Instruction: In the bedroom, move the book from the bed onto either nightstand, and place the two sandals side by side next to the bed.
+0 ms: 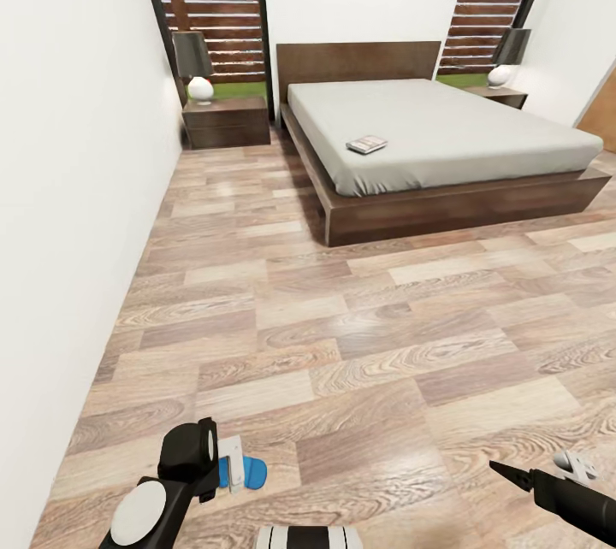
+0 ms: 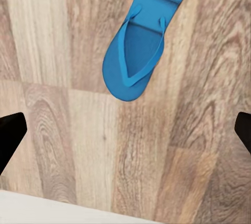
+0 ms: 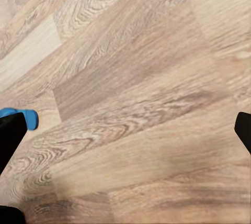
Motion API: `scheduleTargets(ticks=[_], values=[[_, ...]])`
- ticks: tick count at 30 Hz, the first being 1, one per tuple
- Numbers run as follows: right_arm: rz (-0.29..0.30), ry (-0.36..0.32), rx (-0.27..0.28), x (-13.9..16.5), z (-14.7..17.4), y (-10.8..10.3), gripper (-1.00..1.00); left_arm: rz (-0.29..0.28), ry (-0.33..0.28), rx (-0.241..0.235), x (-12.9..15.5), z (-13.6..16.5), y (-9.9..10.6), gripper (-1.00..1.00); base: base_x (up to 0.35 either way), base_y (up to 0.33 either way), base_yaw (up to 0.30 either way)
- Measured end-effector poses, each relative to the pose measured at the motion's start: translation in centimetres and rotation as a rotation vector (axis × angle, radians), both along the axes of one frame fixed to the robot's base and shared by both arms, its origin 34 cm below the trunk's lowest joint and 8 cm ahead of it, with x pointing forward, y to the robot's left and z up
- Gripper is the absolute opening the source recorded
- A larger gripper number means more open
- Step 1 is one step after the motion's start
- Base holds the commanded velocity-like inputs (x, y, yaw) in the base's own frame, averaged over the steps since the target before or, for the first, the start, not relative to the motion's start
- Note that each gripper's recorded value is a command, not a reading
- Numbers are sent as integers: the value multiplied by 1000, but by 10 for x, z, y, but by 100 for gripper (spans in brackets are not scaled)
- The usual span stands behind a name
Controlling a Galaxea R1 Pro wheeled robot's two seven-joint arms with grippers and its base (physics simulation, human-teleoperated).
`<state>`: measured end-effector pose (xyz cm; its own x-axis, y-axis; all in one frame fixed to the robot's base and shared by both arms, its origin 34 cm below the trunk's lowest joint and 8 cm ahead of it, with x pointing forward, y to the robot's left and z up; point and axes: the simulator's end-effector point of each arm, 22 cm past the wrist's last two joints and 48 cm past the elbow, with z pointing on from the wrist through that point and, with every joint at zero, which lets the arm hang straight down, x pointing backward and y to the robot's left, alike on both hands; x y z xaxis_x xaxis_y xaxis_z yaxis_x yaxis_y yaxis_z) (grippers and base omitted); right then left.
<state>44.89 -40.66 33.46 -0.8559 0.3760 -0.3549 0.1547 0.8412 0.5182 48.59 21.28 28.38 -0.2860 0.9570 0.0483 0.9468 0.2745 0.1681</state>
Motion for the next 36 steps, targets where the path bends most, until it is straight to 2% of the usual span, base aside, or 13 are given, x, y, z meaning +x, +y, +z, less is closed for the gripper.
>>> scheduleTargets(ticks=[13, 24, 36], values=[[9, -16, -1, 5, 5, 3, 100, -3, 2, -1, -1, 0, -2, 100, 123, -1, 0], [11, -18, -1, 5, 6, 3, 100, -3, 3, -3, -1, 0, -4, 100, 16, -1, 0], [11, 31, -1, -3, -13, 3, 100, -2, 51, -3, -12, -21, -4, 100, 0, 0, 0]])
